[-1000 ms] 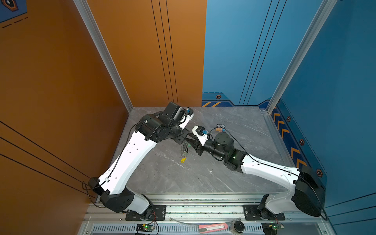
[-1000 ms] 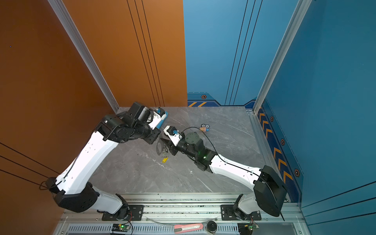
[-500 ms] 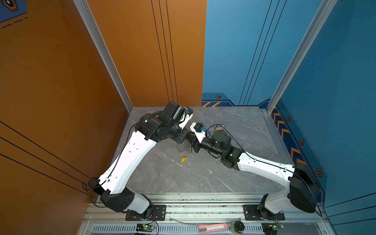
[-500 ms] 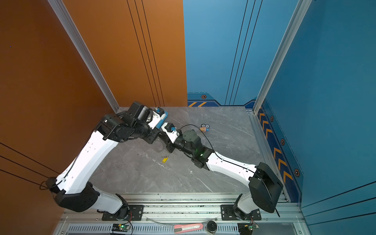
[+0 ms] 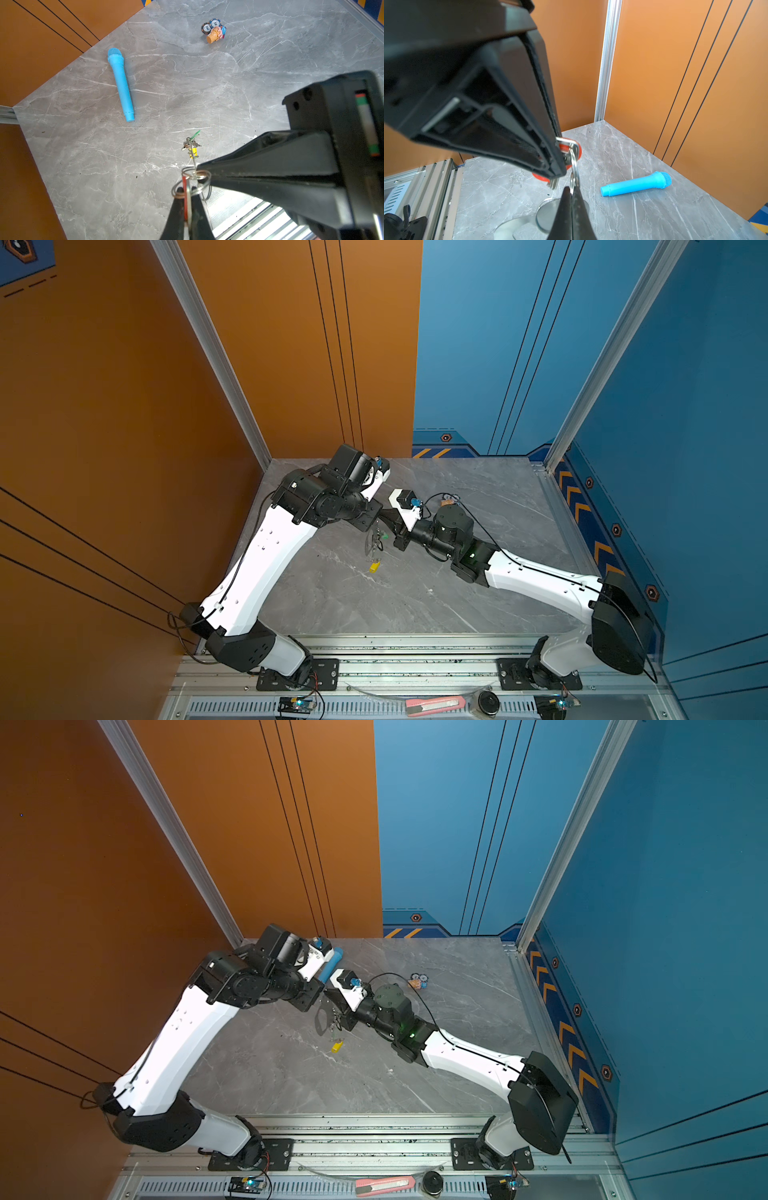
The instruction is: Remove the keys from the keyring
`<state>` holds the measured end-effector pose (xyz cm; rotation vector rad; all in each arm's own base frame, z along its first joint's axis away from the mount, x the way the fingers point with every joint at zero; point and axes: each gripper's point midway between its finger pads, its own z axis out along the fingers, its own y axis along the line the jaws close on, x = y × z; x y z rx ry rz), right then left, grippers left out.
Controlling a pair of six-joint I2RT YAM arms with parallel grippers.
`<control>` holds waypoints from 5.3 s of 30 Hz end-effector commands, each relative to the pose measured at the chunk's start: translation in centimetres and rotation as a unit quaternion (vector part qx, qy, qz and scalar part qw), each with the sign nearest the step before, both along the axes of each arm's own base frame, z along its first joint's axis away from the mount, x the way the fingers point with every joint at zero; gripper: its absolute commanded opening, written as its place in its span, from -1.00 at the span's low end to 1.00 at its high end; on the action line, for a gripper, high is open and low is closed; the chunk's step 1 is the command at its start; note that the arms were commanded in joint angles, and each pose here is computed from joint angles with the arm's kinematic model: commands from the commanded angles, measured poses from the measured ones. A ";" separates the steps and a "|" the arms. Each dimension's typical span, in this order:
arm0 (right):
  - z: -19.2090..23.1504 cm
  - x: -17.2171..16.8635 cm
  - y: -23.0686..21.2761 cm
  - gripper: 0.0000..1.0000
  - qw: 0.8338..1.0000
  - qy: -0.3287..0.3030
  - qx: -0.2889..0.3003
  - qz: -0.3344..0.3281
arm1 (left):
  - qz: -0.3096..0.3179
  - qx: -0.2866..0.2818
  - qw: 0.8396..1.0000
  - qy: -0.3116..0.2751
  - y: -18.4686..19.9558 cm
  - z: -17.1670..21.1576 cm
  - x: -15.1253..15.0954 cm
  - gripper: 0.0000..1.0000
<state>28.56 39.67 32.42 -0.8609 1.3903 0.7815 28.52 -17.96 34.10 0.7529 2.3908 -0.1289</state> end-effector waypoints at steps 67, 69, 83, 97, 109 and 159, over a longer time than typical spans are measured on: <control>1.8 2.9 2.2 -0.42 1.000 0.005 0.023 -0.016 | 0.026 -0.078 0.996 0.026 1.3 1.3 0.8 -1.00; 2.1 2.9 2.2 -0.44 0.999 0.004 0.029 -0.015 | 0.026 -0.077 0.996 0.028 1.3 1.2 0.8 -1.00; 1.3 3.0 2.7 -0.75 1.000 0.009 0.017 -0.004 | 0.020 -0.081 0.996 0.026 1.1 1.4 0.7 -1.00; 1.4 1.4 1.5 -1.00 1.000 -0.026 -0.012 0.009 | 0.054 -0.057 0.997 0.006 3.8 1.7 1.9 -1.00; 2.9 -0.5 0.4 -1.00 0.997 -0.079 -0.004 0.025 | 0.073 -0.045 0.996 0.020 5.3 0.4 3.3 -1.00; 0.0 -1.9 -6.3 -1.00 0.994 -0.063 -0.085 -0.013 | 0.087 -0.192 0.966 0.150 -0.1 -8.3 1.2 -1.00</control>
